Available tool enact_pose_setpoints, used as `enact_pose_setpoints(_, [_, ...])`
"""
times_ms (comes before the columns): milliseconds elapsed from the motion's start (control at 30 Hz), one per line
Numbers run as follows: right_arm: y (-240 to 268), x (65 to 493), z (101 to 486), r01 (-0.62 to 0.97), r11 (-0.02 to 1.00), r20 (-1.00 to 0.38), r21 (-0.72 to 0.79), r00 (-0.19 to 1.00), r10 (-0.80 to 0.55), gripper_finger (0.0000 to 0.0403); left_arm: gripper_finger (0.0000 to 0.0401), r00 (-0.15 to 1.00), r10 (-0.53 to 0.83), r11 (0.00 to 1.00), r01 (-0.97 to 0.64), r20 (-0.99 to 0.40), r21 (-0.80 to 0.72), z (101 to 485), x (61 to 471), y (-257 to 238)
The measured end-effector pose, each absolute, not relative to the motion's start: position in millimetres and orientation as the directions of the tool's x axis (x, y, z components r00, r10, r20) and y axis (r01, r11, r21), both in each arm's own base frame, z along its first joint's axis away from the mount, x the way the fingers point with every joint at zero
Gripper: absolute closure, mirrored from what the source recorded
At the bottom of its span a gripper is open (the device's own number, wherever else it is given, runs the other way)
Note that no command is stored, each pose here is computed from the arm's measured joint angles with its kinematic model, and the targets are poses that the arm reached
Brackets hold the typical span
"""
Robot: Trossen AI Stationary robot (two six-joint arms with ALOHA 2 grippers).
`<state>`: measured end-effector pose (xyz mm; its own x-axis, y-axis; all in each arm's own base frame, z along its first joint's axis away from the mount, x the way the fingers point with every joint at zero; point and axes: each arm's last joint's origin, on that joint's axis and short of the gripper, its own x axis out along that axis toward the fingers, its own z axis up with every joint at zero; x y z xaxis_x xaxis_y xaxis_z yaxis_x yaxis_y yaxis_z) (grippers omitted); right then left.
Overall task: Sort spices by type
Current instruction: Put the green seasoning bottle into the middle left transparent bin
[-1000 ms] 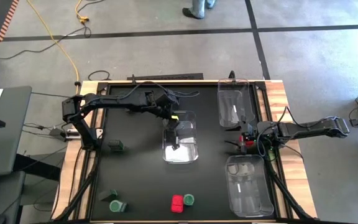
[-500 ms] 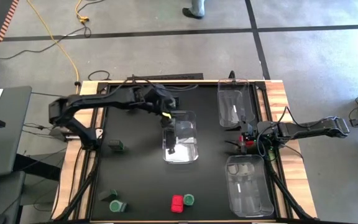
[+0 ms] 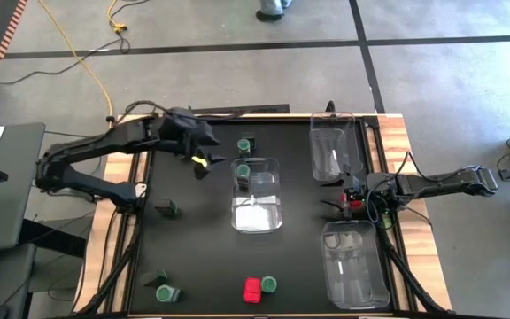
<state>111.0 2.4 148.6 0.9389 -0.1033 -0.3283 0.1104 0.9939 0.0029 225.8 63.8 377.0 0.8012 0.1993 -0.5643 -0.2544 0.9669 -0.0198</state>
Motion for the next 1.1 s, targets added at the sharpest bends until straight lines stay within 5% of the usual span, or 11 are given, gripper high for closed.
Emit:
enact_pose_setpoints(433, [2, 111, 149, 0.110, 0.994, -0.328, 0.003, 0.939, -0.103, 0.0117, 0.0158, 0.781, 0.240, 0.966, -0.253, -0.576, 0.058, 391, 182, 53])
enact_pose_setpoints(1100, [2, 111, 149, 0.110, 0.994, -0.328, 0.003, 0.939, -0.103, 0.0117, 0.0158, 0.768, 0.235, 0.962, -0.271, -0.596, 0.030, 389, 179, 52])
